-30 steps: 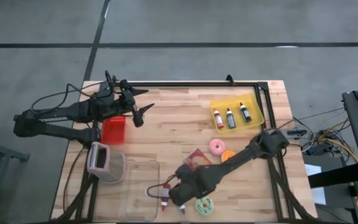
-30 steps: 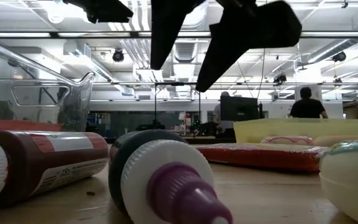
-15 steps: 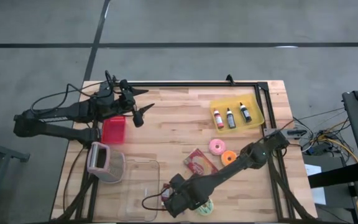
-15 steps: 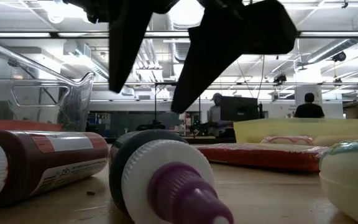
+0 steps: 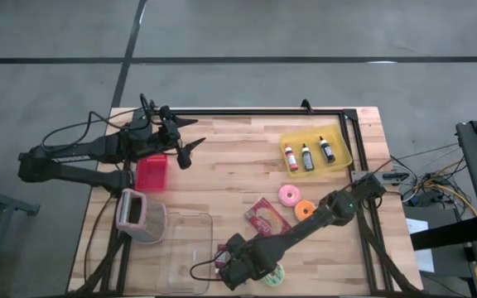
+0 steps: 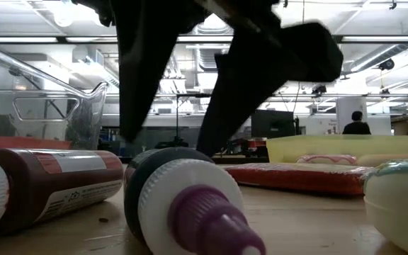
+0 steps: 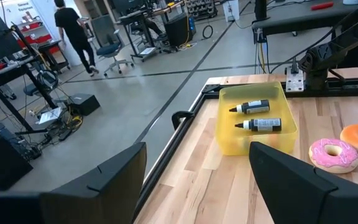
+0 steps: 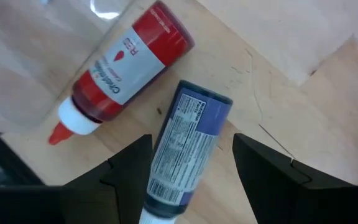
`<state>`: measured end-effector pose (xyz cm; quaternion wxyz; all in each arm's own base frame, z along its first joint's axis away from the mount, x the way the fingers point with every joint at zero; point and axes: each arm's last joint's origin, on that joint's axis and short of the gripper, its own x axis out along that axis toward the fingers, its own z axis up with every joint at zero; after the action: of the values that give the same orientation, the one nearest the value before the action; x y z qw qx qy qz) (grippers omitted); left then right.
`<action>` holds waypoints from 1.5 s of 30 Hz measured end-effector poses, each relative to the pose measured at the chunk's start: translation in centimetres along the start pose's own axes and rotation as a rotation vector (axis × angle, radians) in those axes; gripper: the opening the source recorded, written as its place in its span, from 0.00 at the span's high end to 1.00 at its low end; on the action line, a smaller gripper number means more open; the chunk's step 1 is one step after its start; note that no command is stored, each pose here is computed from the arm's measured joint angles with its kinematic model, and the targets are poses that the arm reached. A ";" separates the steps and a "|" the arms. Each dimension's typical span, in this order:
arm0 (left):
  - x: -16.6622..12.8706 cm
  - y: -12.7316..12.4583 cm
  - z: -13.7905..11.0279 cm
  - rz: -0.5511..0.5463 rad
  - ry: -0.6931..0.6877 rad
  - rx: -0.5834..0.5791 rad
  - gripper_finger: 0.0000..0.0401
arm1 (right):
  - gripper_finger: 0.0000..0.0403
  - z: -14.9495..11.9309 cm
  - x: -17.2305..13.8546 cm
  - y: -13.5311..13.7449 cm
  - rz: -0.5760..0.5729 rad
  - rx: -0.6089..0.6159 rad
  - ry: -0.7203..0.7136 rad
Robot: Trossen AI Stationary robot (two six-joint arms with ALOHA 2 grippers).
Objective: Pick & Place Food Item
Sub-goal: Put the purple food coloring bottle into the yellow bin
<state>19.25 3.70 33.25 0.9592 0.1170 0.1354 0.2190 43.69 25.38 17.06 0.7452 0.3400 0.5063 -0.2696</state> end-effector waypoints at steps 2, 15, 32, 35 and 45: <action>0.0 0.0 0.0 0.000 0.000 0.000 0.28 | 0.46 -0.1 0.4 0.0 0.009 0.001 0.013; 0.0 0.0 0.0 0.000 0.000 0.000 0.28 | 0.46 -0.6 1.8 -0.6 -0.004 -0.001 0.028; 0.0 0.0 0.0 0.000 0.000 0.000 0.28 | 0.62 -0.6 1.8 -0.6 0.004 0.001 0.026; 0.0 0.0 0.0 0.000 0.000 0.000 0.28 | 0.62 -0.6 1.8 -0.6 0.004 0.001 0.026; 0.0 0.0 0.0 0.000 0.000 0.000 0.28 | 0.63 -0.4 1.8 -0.6 0.005 0.005 0.020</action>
<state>19.25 3.70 33.25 0.9592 0.1170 0.1354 0.2191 43.64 25.26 15.13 0.7400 0.3457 0.5121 -0.2659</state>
